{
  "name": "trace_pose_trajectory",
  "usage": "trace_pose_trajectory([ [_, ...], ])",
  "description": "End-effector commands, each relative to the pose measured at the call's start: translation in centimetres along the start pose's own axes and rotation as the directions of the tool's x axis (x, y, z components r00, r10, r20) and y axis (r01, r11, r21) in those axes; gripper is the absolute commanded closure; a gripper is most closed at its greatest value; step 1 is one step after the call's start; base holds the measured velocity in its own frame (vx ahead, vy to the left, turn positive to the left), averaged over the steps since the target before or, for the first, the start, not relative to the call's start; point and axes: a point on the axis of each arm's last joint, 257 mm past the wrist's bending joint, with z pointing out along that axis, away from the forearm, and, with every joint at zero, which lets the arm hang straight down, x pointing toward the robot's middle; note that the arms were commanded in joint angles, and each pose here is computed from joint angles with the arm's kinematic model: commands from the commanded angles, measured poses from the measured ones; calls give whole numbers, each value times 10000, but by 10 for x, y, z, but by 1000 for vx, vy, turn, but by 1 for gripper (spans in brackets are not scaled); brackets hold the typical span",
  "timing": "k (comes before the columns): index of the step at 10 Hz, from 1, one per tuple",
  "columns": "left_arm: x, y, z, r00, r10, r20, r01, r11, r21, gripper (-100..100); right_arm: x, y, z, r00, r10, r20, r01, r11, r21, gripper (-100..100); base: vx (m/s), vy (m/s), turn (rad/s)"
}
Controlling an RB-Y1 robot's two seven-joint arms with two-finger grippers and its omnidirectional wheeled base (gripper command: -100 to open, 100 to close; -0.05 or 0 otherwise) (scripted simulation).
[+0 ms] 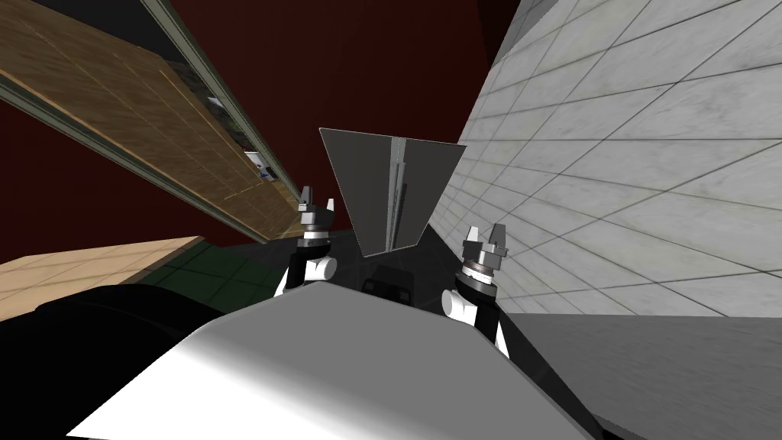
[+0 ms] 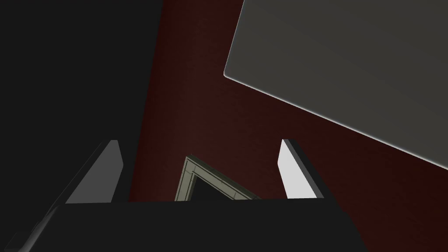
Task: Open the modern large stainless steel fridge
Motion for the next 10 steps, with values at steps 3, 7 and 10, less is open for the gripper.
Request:
trace_pose_trajectory([
  [3, 0, 0, 0, 10000, 0, 0, 0, 10000, 2, 0, 0, 0, 0, 10000, 0, 0, 0, 10000, -2, 0, 0, 0, 0],
  [7, 0, 0, 0, 10000, 0, -1, 0, 10000, 4, 0, 0, 0, 0, 10000, 0, 0, 0, 10000, -4, 0, 0, 0, 0],
  [10, 8, 1, 5, 9986, 195, -483, -196, 9998, -24, -100, 0, 0, 0, 10000, 0, 0, 0, 10000, -4, 0, -2, -1, -17],
])
